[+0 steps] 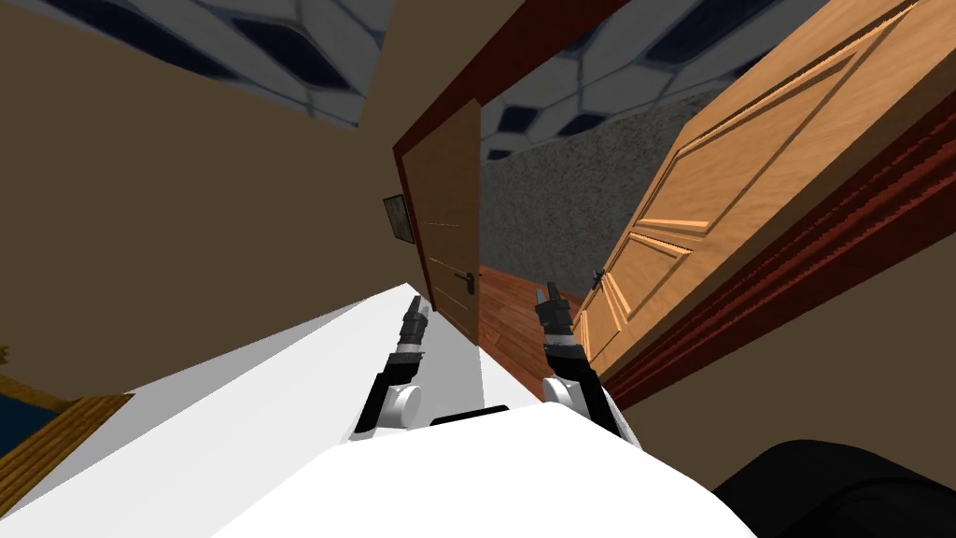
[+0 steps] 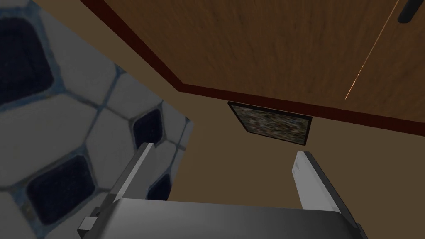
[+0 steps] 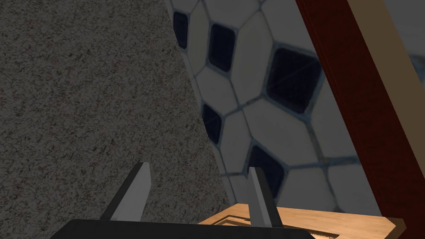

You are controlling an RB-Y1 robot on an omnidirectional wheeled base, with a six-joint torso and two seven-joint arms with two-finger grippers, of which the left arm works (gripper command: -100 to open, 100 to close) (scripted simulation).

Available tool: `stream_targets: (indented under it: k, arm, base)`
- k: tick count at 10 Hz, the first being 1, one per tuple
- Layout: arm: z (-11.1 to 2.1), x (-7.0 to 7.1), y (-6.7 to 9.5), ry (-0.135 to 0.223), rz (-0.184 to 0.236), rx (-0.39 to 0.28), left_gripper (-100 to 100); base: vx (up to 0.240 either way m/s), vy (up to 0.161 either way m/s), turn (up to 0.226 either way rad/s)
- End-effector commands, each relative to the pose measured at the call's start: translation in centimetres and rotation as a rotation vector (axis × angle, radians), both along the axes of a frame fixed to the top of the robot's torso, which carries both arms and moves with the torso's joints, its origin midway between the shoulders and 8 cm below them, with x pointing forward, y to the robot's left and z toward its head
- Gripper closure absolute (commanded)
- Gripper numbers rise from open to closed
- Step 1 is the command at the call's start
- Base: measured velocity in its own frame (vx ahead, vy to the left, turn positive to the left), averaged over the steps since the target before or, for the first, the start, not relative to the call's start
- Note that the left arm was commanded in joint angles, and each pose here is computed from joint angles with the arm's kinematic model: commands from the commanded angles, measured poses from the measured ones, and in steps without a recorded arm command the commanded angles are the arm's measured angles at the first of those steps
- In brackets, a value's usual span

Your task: Push the door open

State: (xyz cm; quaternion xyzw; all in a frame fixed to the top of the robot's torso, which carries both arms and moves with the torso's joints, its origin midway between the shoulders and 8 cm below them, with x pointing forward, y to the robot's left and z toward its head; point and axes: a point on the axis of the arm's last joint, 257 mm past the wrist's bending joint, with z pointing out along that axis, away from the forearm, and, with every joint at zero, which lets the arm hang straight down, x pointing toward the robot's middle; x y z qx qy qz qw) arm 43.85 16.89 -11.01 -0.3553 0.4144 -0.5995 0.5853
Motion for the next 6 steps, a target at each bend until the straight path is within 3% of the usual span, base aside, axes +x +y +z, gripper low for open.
stream_targets:
  k: [1,6]
  arm:
    - [-1.3,0.4,-1.1,0.025,-0.018,0.001,-100]
    - [-4.7,1.5,-4.3,0.097,-0.074,0.003,-100]
  base:
    - [0.125,0.144,-0.107]
    - [0.119,0.113,-0.119]
